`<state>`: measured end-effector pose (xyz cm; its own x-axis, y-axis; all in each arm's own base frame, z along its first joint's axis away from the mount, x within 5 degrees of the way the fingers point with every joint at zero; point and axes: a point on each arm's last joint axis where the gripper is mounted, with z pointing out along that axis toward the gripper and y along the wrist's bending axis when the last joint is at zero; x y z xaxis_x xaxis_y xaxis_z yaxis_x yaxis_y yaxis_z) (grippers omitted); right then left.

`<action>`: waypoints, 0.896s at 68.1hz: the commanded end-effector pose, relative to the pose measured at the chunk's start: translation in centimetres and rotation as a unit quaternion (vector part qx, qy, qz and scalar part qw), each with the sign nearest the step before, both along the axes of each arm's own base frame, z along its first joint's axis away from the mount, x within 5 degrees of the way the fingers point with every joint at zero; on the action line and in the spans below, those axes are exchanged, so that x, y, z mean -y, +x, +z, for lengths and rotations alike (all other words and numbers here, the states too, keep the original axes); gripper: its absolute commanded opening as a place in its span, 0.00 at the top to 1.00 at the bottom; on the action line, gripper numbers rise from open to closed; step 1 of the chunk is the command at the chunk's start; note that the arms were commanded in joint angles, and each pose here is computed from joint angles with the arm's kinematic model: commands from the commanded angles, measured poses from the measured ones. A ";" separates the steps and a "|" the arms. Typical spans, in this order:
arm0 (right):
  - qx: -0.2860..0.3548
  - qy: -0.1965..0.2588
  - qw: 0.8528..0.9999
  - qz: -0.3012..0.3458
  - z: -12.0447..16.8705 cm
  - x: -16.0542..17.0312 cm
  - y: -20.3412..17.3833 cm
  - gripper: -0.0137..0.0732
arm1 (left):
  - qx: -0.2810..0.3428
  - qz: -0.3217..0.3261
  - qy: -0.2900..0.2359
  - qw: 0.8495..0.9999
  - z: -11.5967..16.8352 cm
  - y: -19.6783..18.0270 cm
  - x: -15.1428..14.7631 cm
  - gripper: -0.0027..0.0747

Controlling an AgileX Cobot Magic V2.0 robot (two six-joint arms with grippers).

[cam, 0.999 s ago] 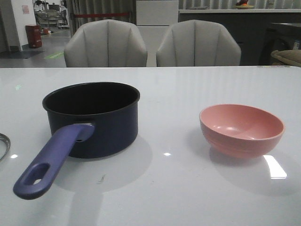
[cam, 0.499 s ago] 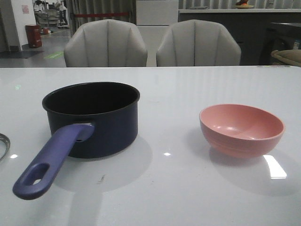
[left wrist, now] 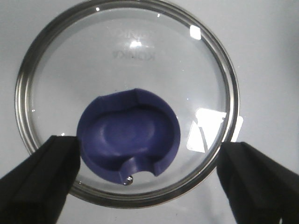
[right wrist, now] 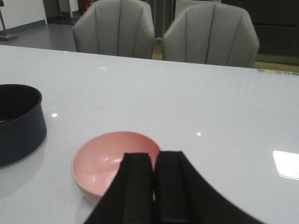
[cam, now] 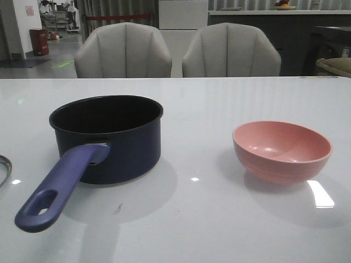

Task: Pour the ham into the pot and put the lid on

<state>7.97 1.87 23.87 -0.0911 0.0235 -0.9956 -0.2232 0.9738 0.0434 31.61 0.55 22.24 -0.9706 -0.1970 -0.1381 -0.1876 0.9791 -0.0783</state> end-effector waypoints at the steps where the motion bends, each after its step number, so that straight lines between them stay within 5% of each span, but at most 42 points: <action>1: 0.047 0.007 0.999 -0.015 1.6 0.3 0.1 0.67 | 0.022 0.002 -0.006 1.000 1.2 0.7 0.0 0.14; 21: 0.047 0.007 0.999 -0.015 1.6 0.3 0.1 0.67 | -0.015 0.017 -0.006 1.000 -0.8 1.4 -1.1 0.14; 61: 0.047 0.007 0.999 -0.015 1.6 0.3 0.1 0.67 | 0.012 0.003 -0.014 1.000 -0.7 1.8 -1.2 0.20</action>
<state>7.97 1.87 23.87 -0.0911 0.0235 -0.9956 -0.2232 0.9738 0.0434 33.30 1.79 19.63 -0.9749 -0.2034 -0.0904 -0.1951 0.9763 -0.0933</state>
